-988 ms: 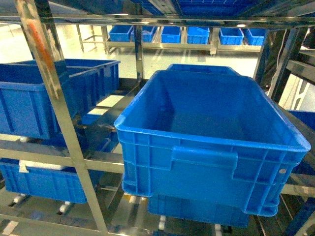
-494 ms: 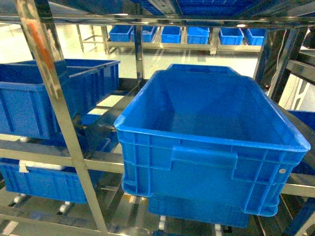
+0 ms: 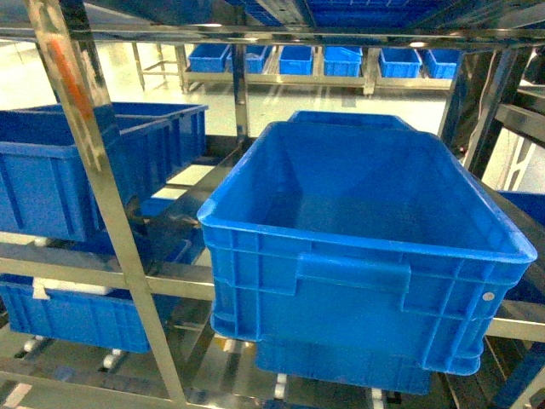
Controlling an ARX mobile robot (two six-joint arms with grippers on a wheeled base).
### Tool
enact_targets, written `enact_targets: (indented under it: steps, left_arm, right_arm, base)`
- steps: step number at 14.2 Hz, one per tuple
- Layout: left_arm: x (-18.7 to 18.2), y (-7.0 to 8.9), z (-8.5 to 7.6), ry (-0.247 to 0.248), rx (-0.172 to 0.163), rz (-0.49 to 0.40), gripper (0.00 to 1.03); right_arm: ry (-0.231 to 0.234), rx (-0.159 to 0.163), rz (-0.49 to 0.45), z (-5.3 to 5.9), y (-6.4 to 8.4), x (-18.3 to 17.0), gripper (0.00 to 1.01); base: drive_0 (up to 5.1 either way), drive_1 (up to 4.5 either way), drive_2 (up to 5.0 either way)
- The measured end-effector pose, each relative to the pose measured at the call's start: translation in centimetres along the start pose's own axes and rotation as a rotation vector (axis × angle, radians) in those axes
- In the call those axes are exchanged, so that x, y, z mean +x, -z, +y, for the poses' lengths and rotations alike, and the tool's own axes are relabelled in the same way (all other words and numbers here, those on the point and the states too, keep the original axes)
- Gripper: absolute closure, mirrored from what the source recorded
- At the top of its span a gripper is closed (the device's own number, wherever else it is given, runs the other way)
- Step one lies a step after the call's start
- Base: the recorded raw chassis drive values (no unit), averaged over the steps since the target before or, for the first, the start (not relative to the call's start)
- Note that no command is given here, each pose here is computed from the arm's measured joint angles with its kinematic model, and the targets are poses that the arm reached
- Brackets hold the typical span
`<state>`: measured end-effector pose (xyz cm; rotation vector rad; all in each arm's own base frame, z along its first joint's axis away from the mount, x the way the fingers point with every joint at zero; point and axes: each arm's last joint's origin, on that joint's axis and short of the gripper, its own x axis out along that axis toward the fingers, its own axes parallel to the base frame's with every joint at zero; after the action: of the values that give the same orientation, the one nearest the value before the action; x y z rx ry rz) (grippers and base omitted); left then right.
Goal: Pick red block from blue box to shelf
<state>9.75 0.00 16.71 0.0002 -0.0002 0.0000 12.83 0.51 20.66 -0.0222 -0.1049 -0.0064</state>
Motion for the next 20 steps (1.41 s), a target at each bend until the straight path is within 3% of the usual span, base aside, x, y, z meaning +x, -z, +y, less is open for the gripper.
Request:
enact_targets:
  steps: [20]
  left_arm:
    - [0.00, 0.00, 0.00, 0.000, 0.000, 0.000, 0.05]
  right_arm:
    - [0.000, 0.000, 0.000, 0.00, 0.00, 0.00, 0.75]
  base:
    - [0.0, 0.00, 0.0]
